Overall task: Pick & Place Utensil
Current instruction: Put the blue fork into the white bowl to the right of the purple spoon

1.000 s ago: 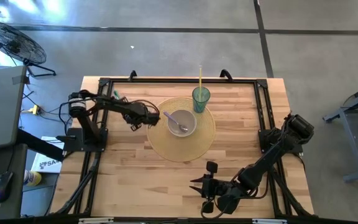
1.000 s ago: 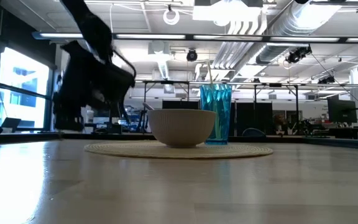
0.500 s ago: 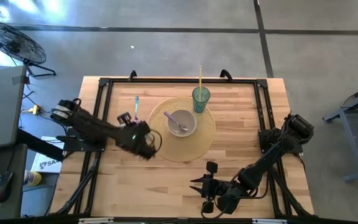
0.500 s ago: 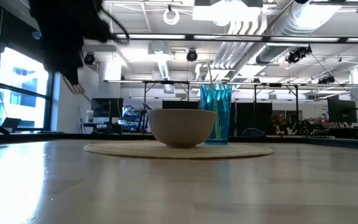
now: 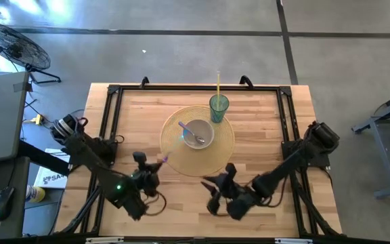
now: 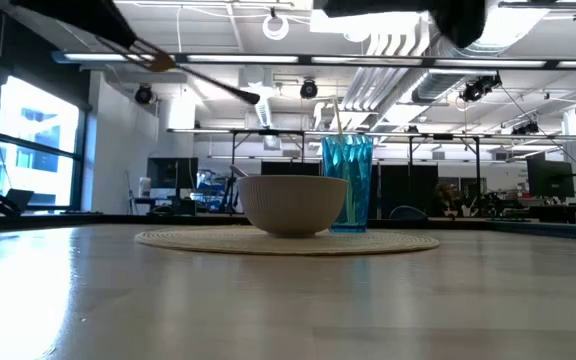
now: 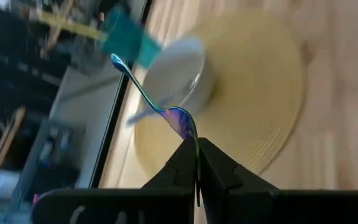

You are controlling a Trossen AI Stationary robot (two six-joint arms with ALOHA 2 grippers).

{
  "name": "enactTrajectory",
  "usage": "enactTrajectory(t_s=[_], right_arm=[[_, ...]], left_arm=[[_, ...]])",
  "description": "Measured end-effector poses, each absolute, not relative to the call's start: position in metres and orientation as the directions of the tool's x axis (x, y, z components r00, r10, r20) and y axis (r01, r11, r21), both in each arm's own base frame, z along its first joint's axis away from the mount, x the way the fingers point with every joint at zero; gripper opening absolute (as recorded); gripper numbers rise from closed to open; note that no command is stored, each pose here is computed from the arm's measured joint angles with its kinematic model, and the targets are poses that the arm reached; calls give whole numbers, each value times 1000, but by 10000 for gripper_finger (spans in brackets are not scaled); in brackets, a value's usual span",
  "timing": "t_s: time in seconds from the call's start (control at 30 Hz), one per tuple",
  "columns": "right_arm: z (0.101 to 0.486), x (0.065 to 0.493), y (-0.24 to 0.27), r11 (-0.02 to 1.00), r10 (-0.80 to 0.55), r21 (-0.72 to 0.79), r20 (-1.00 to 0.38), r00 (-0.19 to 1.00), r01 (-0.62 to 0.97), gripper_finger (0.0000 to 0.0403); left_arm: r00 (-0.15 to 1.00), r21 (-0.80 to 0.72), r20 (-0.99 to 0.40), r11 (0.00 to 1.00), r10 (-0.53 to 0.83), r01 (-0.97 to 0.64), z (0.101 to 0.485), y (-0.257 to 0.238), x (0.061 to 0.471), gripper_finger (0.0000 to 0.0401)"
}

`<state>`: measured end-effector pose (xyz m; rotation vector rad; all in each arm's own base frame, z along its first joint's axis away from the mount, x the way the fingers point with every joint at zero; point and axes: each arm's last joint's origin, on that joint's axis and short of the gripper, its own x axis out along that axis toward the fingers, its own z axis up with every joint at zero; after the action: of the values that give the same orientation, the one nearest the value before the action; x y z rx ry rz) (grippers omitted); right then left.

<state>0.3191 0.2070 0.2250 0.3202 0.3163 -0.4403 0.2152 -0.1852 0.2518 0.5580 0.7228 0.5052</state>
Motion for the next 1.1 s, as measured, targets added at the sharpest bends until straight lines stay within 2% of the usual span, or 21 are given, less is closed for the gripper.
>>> enactTrajectory(t_s=[0.2, 0.37, 0.57, 0.83, 1.1], right_arm=[[225, 342, 170, 725, -423, 403, -379, 823, 558, 114], [225, 357, 145, 642, -362, 530, -428, 828, 554, 160], [226, 366, 122, 570, -383, 585, -432, 817, 577, 199], [232, 373, 120, 535, -327, 674, -390, 861, 509, 195], [236, 375, 112, 429, -405, 747, -344, 847, 508, 179]], left_arm=[[745, 658, -388, 729, 543, -189, 244, -211, 230, 0], [757, 712, -364, 686, 543, -149, 236, -218, 238, 0], [749, 767, -348, 630, 564, -118, 228, -220, 240, 0], [716, 796, -340, 592, 609, -126, 226, -209, 244, 0], [716, 816, -318, 564, 622, -126, 226, -208, 243, 0]])
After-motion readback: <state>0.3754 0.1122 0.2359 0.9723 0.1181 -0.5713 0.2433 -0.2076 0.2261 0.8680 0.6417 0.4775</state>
